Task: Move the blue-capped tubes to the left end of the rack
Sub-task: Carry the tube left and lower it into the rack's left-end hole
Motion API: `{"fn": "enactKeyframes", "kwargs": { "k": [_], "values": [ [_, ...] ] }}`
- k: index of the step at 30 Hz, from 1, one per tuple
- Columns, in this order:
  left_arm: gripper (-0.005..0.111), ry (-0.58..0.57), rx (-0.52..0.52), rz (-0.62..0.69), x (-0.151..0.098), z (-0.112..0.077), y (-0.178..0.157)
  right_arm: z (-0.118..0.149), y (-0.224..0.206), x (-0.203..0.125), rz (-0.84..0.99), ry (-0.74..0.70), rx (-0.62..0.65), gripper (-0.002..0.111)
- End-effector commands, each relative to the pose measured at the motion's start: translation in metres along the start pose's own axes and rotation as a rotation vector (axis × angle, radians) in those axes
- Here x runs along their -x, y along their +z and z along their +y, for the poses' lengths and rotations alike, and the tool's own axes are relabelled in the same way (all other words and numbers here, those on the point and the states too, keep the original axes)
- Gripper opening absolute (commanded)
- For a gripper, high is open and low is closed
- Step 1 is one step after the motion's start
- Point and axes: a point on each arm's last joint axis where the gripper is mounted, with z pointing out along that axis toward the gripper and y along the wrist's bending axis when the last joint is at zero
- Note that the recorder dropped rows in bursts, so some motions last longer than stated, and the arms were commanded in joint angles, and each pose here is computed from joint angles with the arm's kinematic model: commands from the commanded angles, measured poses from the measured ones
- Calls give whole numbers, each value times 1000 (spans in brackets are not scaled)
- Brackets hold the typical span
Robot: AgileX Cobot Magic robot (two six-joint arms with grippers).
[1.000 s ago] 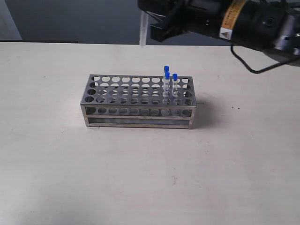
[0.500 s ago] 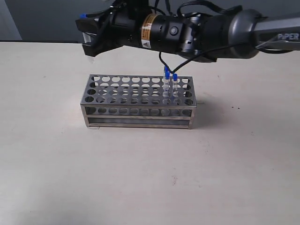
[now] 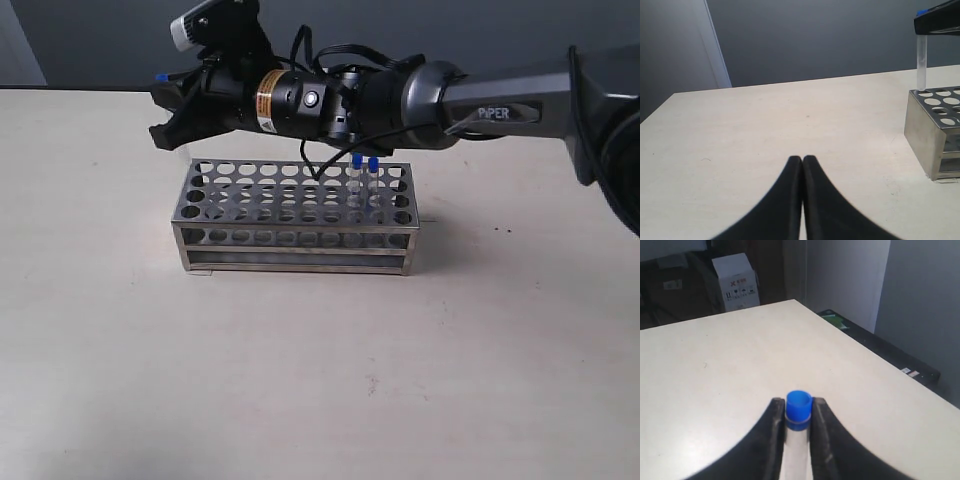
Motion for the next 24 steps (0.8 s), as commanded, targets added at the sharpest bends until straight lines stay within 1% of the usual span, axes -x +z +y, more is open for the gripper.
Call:
{"fn": "enactKeyframes", "kwargs": {
  "k": [1,6,13,24],
  "values": [
    [0,3,-7,-12,2,0,0,-4,3,0,5,16,-31,-1],
    [0,3,-7,-12,2,0,0,-6,5,-1,14,11,-40,-1],
    [0,3,-7,-12,2,0,0,-7,8,-12,40,18,-45,-1],
    [0,3,-7,-12,2,0,0,-8,8,-12,30,22,-57,-1]
  ]
}}
